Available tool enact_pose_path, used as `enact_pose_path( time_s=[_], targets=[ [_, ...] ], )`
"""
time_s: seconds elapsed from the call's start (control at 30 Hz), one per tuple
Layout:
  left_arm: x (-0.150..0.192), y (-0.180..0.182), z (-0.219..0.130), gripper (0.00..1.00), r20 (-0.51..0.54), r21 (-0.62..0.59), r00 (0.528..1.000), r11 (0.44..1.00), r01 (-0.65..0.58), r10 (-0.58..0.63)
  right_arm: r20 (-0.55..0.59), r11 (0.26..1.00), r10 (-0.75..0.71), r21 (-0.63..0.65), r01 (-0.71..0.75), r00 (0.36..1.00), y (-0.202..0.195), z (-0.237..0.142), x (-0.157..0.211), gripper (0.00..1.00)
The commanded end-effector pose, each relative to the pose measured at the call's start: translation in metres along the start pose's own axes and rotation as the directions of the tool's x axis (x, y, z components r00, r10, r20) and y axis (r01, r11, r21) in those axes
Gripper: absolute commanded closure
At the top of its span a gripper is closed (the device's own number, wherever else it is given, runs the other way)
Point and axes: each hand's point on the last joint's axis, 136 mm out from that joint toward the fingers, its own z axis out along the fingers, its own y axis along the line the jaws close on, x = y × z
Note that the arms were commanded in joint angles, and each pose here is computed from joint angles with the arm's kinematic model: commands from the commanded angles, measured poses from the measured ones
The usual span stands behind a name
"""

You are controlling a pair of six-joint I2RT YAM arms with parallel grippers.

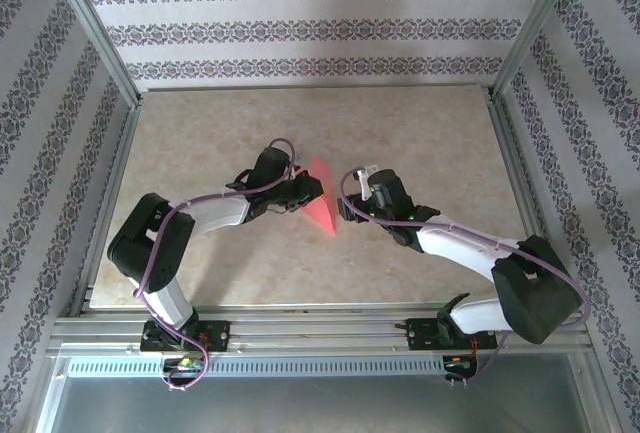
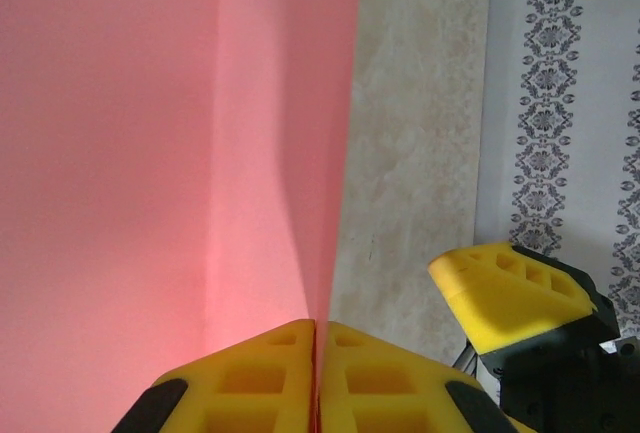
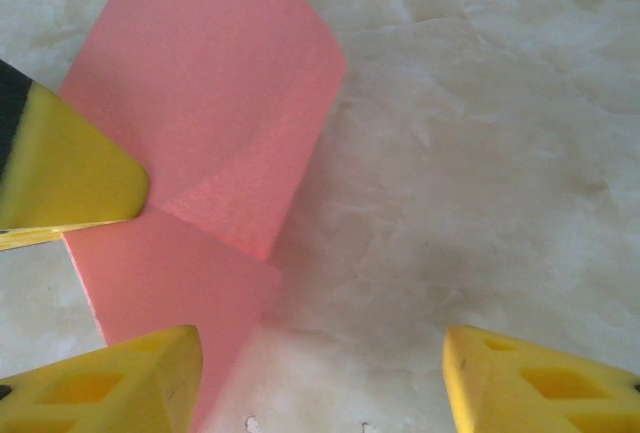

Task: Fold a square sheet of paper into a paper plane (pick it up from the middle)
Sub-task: Fourth fold the wing at the center of the table.

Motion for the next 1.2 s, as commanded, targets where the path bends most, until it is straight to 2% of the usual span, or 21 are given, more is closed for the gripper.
enact_pose_path(
  time_s=[0.0, 0.17, 0.43, 0.67, 0.87, 1.17],
  targets=[
    [0.016, 0.027, 0.009, 0.9, -0.057, -0.103, 0.998, 0.994, 0.023, -0.029, -0.038, 0.999, 0.041, 0.001, -0.041, 0.998, 0.008, -0.004, 0.009, 0.37],
    [0.022, 0.058, 0.008, 0.9, -0.047, -0.223, 0.994, 0.971, 0.086, -0.099, -0.094, 0.998, 0.063, -0.012, -0.064, 0.994, 0.03, 0.004, 0.025, 0.39],
    [0.026, 0.06, 0.009, 0.9, -0.091, -0.263, 0.991, 0.962, 0.075, -0.102, -0.158, 0.999, 0.038, 0.01, -0.037, 0.987, 0.055, 0.024, 0.042, 0.52],
    [0.028, 0.061, 0.008, 0.9, -0.121, -0.308, 0.984, 0.948, 0.085, -0.127, -0.186, 0.996, 0.074, 0.053, -0.066, 0.98, 0.056, 0.039, 0.05, 0.61],
    [0.027, 0.06, 0.007, 0.89, -0.125, -0.323, 0.982, 0.942, 0.094, -0.141, -0.207, 0.989, 0.133, 0.089, -0.117, 0.969, 0.058, 0.045, 0.059, 0.63],
    [0.028, 0.061, 0.005, 0.89, -0.122, -0.34, 0.981, 0.935, 0.104, -0.154, -0.241, 0.985, 0.103, 0.157, -0.065, 0.965, 0.05, 0.046, 0.069, 0.66]
  ],
)
